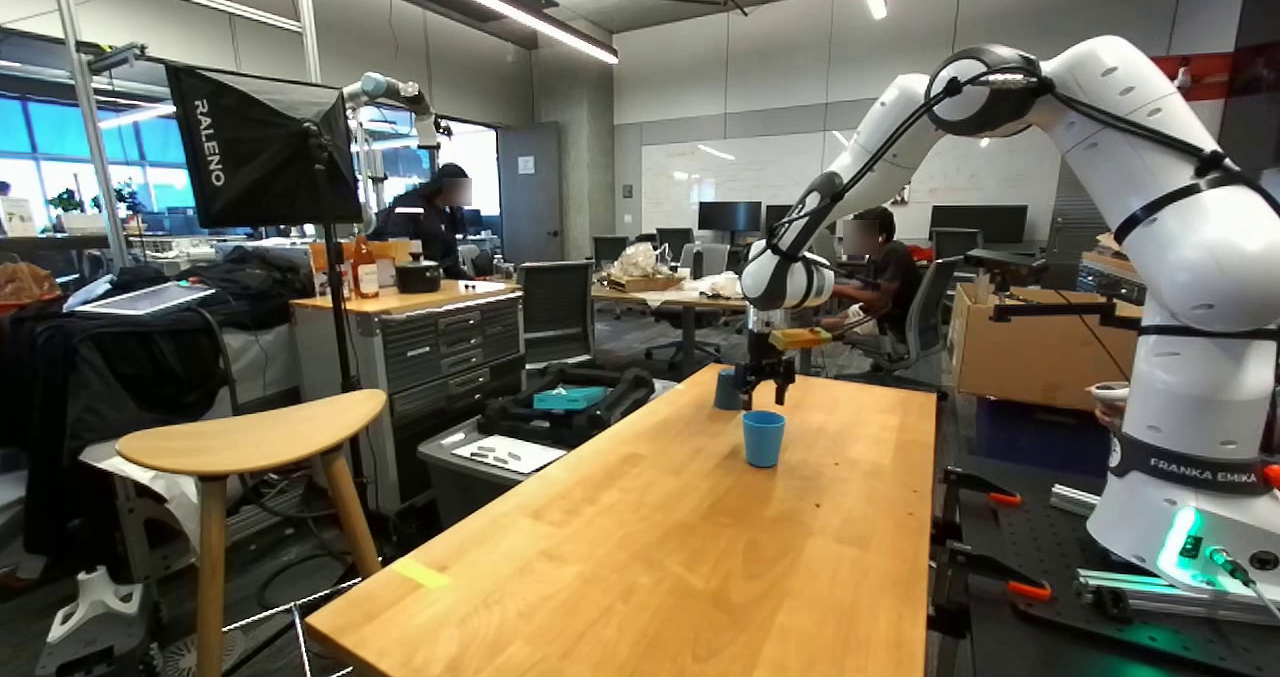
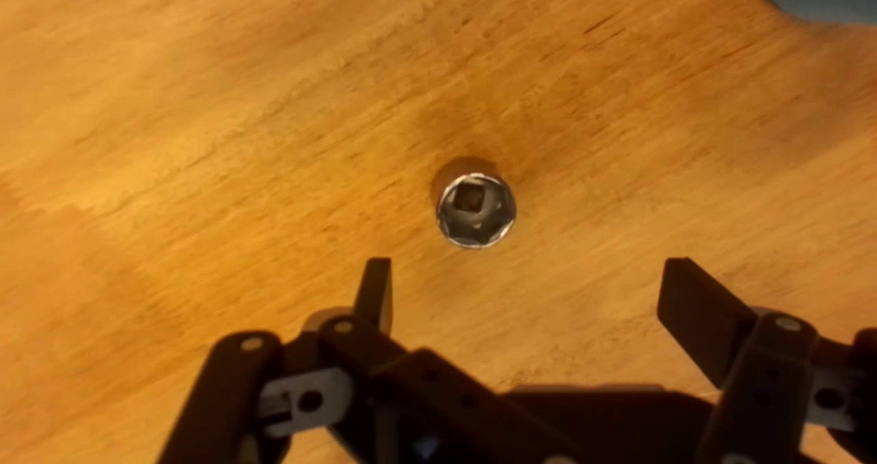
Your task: Pick up the silver block from the table and put it in the light blue cup.
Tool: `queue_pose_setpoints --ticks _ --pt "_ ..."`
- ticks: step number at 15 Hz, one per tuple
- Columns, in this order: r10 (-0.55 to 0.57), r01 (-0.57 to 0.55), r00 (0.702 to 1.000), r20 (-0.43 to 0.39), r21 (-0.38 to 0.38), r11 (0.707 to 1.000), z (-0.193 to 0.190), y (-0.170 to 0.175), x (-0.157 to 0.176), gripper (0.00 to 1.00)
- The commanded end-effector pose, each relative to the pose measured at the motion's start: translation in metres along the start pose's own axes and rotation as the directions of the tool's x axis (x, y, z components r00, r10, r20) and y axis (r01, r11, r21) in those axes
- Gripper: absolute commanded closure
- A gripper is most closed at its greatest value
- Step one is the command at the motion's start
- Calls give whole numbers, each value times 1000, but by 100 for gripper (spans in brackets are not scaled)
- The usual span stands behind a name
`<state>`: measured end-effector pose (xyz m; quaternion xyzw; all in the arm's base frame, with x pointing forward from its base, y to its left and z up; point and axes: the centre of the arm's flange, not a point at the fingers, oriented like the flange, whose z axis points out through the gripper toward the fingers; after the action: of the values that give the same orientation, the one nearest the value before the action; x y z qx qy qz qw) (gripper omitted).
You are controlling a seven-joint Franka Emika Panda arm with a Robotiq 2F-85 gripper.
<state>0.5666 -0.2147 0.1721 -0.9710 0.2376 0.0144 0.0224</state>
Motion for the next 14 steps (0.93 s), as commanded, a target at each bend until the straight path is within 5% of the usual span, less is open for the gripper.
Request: queue_pose_setpoints --ticks 1,5,6,8,14 --pt "64 -65 998 24 45 997 10 -1 9 0" --pt "91 -94 995 46 52 994 19 3 5 2" --pt "95 -97 994 49 48 994 21 5 5 26" --pt "111 -115 991 68 51 992 27 11 4 28" --pt "191 -201 974 123 81 976 40 34 1 75"
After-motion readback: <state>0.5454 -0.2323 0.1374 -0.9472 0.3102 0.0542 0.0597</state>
